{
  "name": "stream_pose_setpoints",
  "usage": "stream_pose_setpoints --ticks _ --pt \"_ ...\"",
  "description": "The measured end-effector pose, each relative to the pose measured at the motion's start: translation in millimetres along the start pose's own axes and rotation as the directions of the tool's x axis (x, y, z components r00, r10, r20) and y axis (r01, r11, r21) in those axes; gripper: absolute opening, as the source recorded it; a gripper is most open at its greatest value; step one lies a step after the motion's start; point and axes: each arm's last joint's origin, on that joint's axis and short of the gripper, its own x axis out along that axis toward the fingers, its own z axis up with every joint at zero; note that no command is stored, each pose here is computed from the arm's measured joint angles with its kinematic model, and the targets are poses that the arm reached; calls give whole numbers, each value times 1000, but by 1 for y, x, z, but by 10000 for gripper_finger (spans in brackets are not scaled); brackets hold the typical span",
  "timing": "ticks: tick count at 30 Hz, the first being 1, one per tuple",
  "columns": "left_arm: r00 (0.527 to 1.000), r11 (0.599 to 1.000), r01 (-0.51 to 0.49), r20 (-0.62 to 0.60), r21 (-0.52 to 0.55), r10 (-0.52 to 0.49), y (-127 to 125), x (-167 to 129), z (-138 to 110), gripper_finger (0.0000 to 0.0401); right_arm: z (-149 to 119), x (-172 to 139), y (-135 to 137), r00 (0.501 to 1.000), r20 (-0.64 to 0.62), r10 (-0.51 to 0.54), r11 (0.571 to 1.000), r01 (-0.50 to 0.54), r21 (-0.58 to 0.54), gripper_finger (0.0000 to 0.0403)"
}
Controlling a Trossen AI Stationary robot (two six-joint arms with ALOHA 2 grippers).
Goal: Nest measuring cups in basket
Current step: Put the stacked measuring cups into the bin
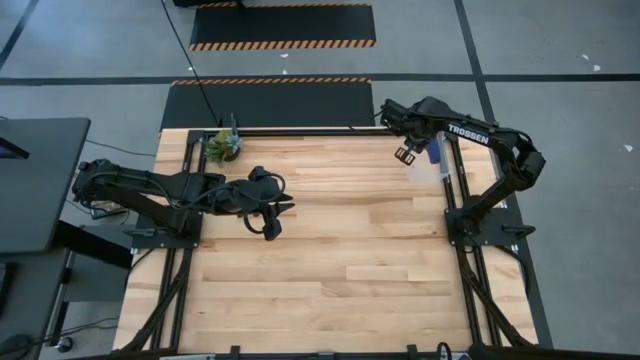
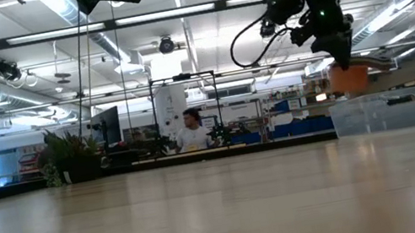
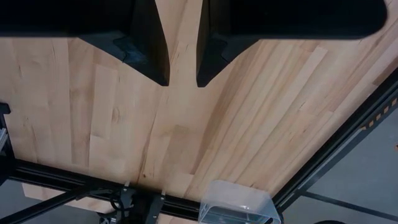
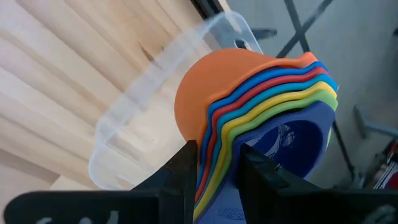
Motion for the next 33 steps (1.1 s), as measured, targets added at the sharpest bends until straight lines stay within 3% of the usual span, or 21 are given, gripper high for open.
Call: stream_pose_setpoints --ticks 7,17,33 --pt "1000 1000 0 0 0 0 0 0 0 87 -3 6 -5 998 -42 51 996 -47 80 100" --pt "1000 1000 0 0 0 0 0 0 0 87 -11 29 -2 993 -112 49 992 -35 121 100" --pt "1000 1000 0 0 1 0 0 0 0 87 -6 65 -3 997 -28 77 985 -71 155 100"
